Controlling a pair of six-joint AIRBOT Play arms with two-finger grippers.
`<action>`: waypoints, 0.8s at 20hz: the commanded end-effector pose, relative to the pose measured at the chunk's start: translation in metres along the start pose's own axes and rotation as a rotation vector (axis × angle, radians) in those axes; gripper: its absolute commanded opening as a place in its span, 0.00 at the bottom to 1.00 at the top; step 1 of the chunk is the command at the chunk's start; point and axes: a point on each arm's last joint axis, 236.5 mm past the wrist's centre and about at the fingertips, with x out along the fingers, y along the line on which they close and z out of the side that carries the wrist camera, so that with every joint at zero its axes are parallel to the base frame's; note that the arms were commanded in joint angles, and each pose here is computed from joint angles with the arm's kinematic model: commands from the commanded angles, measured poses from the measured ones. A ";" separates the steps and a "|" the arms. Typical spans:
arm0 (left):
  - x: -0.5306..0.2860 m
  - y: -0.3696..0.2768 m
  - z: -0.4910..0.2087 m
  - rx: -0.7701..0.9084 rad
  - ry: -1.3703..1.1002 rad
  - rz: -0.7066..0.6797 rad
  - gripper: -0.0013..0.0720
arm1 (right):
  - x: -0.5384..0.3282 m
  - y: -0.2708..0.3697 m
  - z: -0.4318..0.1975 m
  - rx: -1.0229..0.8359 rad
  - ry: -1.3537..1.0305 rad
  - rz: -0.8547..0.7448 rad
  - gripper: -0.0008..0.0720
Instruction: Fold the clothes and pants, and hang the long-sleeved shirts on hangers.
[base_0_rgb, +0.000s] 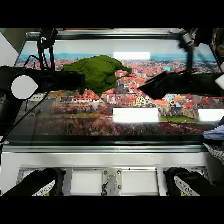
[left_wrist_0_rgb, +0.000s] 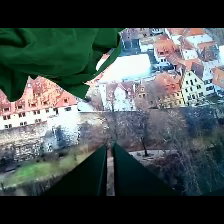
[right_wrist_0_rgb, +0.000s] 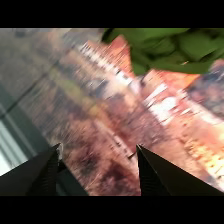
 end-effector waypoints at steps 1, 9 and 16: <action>0.000 -0.002 0.000 -0.005 0.002 -0.007 0.07 | 0.040 0.027 -0.035 -0.017 0.118 0.082 0.71; 0.000 -0.002 0.001 -0.005 -0.002 -0.008 0.07 | 0.043 0.027 -0.040 -0.006 0.136 0.094 0.04; 0.000 -0.002 0.001 -0.005 -0.002 -0.008 0.07 | 0.043 0.027 -0.040 -0.005 0.135 0.095 0.04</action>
